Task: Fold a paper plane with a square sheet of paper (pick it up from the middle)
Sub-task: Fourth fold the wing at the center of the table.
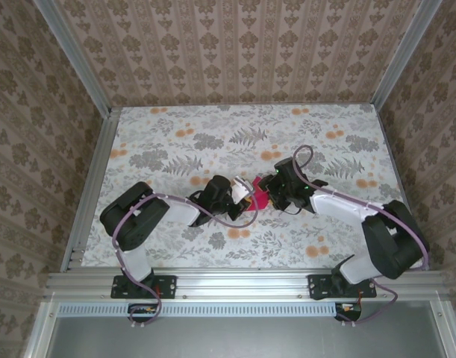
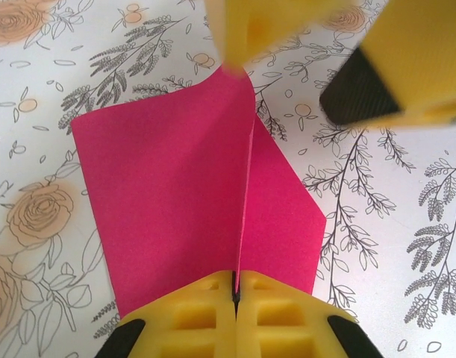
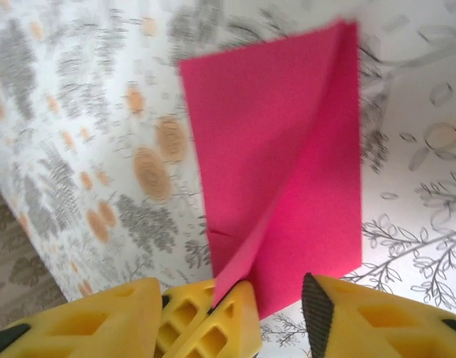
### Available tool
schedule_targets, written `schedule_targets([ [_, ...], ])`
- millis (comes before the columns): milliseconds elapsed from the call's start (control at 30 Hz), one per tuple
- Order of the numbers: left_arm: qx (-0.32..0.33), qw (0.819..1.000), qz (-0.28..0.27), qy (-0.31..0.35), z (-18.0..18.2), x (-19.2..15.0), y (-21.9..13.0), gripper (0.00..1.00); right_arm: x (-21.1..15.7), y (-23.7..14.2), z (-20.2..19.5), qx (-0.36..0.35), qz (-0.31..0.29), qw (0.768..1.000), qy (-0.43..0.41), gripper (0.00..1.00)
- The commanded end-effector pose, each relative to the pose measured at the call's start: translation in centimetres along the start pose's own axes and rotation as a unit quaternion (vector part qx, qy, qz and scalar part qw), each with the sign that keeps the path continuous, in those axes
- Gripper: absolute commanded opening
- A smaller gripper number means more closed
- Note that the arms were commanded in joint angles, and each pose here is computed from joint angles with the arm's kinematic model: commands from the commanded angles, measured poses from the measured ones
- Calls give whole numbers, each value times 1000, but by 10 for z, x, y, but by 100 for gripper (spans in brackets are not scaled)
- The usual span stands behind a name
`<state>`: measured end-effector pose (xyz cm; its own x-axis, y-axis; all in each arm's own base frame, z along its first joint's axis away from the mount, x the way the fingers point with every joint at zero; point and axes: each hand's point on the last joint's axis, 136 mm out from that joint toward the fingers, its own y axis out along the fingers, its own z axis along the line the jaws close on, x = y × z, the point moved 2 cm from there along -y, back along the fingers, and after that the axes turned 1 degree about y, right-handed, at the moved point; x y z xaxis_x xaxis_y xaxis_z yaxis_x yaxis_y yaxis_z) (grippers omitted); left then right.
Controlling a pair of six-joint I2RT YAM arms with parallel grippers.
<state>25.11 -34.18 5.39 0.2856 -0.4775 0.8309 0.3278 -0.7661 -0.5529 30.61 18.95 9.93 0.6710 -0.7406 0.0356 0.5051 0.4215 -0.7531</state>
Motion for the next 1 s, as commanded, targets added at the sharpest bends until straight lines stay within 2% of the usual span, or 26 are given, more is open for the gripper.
schedule_targets([
  [0, -1, 999, -3, -49, 5, -7, -1, 4, 12, -19, 7, 38, -36, 995, -86, 59],
  [100, -7, 997, -8, -79, 7, -6, -2, 4, 14, -24, 8, 68, -45, 989, -125, 61],
  [333, -29, 983, 0, -179, 15, -2, -5, 4, 0, -14, 6, 100, 2, 980, -173, 56],
  [600, -64, 957, 13, -283, 21, 1, -7, 3, -13, 15, 9, 116, 56, 978, -166, 46],
  [967, -52, 922, 24, -384, 35, -4, -7, 1, -16, 43, 17, 104, 85, 978, -161, 42],
])
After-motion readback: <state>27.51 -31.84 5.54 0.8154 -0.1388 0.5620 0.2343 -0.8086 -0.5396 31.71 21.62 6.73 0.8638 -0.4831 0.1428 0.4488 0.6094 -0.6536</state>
